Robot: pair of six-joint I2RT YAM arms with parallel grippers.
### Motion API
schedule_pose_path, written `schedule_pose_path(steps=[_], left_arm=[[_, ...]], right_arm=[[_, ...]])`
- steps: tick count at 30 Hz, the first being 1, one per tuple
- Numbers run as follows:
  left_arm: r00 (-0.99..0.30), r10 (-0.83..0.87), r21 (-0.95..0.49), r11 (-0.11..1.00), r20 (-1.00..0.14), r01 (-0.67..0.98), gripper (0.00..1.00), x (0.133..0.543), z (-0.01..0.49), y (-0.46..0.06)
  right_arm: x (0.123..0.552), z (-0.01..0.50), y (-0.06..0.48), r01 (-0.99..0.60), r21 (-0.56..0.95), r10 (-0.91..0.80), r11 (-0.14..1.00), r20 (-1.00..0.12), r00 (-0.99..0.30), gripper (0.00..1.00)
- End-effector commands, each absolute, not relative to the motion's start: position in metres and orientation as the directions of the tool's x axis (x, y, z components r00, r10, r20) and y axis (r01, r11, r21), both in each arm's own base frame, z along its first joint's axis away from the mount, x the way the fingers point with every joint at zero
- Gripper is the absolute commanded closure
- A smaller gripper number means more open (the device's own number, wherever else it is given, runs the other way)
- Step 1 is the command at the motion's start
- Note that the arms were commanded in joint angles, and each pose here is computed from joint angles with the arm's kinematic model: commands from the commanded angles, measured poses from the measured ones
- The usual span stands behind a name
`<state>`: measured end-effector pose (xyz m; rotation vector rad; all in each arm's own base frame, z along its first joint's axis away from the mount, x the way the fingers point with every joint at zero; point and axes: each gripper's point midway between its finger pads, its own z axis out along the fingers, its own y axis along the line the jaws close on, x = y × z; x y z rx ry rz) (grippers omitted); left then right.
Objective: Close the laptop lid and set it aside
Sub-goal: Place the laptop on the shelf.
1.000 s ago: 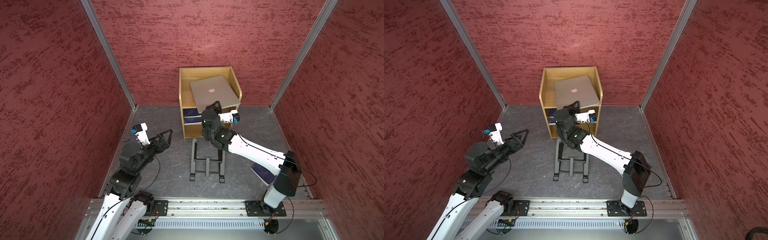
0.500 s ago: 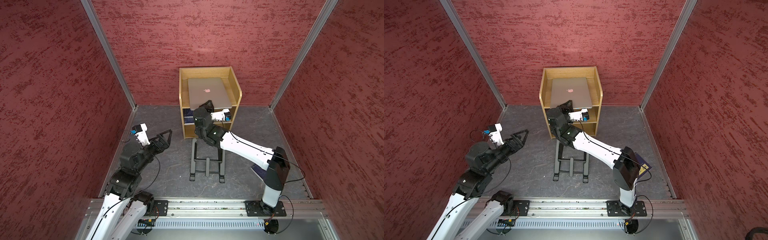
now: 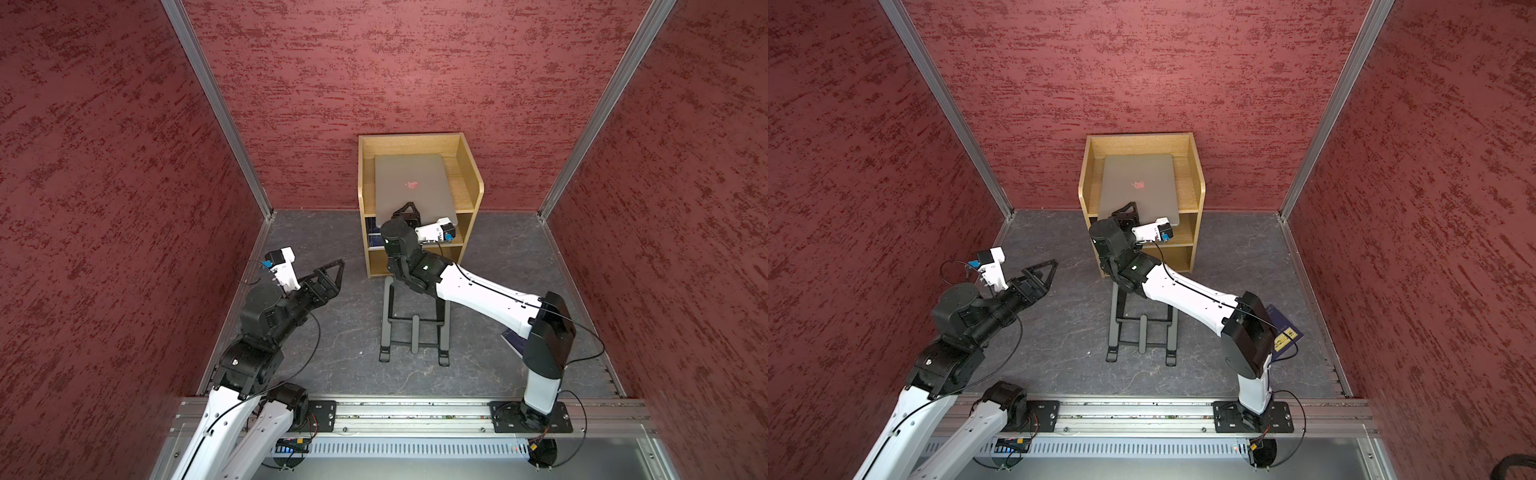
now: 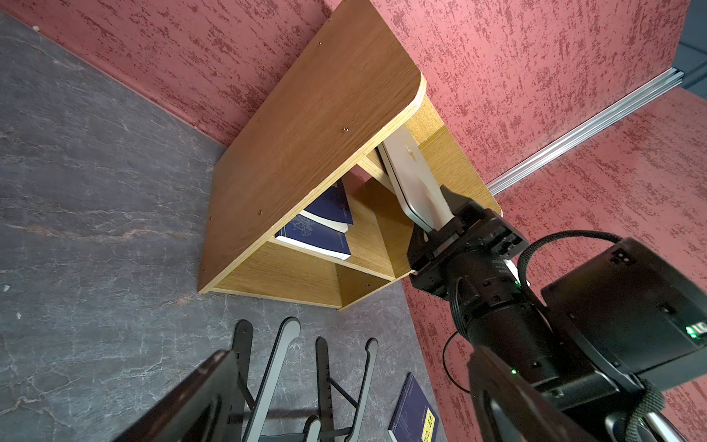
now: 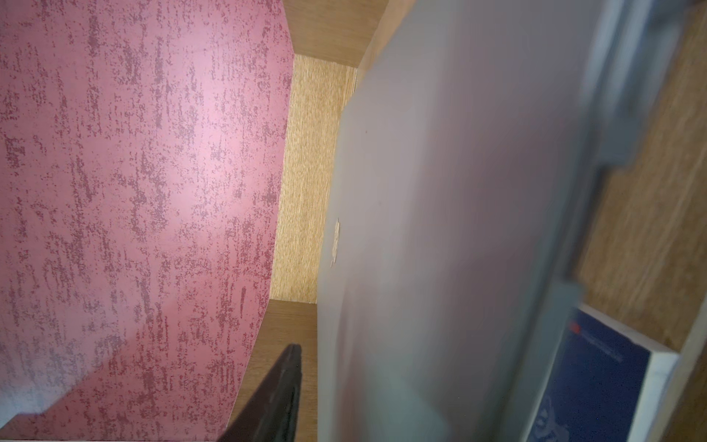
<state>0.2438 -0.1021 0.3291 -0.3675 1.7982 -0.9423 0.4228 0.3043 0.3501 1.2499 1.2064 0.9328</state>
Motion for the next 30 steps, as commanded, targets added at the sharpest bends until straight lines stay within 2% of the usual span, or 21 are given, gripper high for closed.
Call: schedule_pose_path(steps=[1,4,9,17,30], left_arm=[[-0.399,-0.626,-0.726,0.665,-0.67,0.175,0.02,0.243,0.336,-0.097],[-0.399,-0.626,-0.725,0.667,-0.67,0.17,0.02,0.244,0.334,-0.096],[-0.4,-0.625,-0.724,0.669,-0.67,0.169,0.02,0.244,0.334,-0.096],[-0.392,-0.62,-0.714,0.681,-0.68,0.162,0.02,0.245,0.335,-0.094],[-0.382,-0.612,-0.694,0.709,-0.692,0.122,0.01,0.253,0.33,-0.089]], right_arm=[[0.417,0.364,0.302,0.09,0.989,0.979,0.121,-0.133,0.152,0.44],[0.414,0.362,0.298,0.093,0.985,0.976,0.145,-0.158,0.151,0.3],[0.412,0.362,0.296,0.077,0.984,0.973,0.163,-0.173,0.15,0.16],[0.406,0.359,0.292,0.099,0.972,0.968,0.213,-0.224,0.115,0.02],[0.377,0.329,0.268,0.248,0.912,0.943,0.326,-0.333,-0.015,0.02]])
